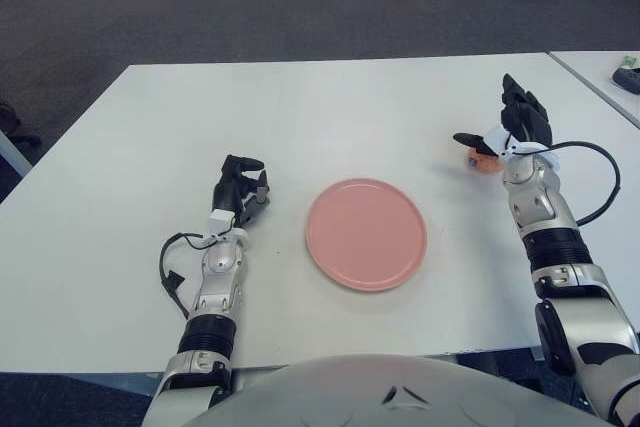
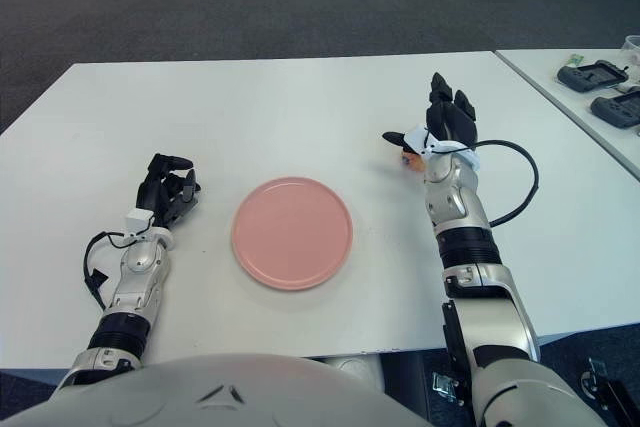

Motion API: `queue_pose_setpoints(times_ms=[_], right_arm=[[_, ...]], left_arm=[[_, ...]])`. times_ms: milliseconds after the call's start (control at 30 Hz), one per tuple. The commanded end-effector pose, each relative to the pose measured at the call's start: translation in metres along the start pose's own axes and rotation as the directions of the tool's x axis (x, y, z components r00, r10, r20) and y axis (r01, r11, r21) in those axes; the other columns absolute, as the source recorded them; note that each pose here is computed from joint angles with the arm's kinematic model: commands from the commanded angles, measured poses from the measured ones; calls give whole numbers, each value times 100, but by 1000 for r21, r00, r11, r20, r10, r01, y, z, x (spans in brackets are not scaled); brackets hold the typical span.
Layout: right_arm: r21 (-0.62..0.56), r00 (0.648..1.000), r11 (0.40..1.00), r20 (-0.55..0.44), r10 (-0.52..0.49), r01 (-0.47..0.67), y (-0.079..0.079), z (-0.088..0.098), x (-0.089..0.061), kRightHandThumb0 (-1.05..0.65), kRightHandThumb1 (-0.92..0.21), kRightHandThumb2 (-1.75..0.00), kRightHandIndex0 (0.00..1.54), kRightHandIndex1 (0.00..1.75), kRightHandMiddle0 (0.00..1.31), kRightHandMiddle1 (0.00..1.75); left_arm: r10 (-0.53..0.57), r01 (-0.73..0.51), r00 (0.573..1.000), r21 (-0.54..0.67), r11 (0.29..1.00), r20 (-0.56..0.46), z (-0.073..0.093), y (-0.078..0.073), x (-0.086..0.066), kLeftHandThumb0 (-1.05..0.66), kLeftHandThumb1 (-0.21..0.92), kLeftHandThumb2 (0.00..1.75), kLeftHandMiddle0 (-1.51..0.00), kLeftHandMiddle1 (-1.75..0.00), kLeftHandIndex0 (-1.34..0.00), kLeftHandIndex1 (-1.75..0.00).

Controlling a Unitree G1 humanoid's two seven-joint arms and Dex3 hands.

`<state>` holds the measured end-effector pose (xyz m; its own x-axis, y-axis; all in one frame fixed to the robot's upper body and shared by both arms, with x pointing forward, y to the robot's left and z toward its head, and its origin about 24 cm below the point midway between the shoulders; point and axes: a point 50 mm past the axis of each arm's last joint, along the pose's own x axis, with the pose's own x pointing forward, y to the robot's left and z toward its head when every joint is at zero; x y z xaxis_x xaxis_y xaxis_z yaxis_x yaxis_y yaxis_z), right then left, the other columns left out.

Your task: Put the apple into the plate.

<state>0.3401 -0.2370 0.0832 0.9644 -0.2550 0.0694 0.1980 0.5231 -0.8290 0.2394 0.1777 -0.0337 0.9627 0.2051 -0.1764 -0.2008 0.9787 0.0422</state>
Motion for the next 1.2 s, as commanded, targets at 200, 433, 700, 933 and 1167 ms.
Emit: queue_pose_setpoints(times_ms=[200,433,700,933,1167], right_arm=[[-38,991,995,-99,86,-90,8,-21,20,-102,-69,-23,0,0,0,0],[-85,974,983,-175,147,-164,17,-37,22,-102,-71,-22,0,0,0,0],[-125,964,969,-190,186,-212,30,-43,15,-102,-74,-22,0,0,0,0],[-102,928,945,-248,278,-310,45,-52,5,-103,-81,-17,0,0,0,0],[-109,887,912,-303,348,-395,51,-58,1,-103,-87,-19,0,0,0,0]], left_arm=[[-1,2,994,9,1000,-113,-27,5,-13,-36,80,70,-51,-175,-27,-175],[0,2,995,22,1000,-100,-28,6,-14,-36,79,71,-52,-175,-27,-175],[6,-4,994,23,1000,-105,-29,8,-14,-37,79,71,-51,-175,-27,-175],[0,3,993,23,1000,-115,-30,8,-13,-37,78,72,-51,-175,-28,-175],[20,-17,992,26,1000,-121,-29,10,-14,-36,80,70,-45,-175,-27,-175]])
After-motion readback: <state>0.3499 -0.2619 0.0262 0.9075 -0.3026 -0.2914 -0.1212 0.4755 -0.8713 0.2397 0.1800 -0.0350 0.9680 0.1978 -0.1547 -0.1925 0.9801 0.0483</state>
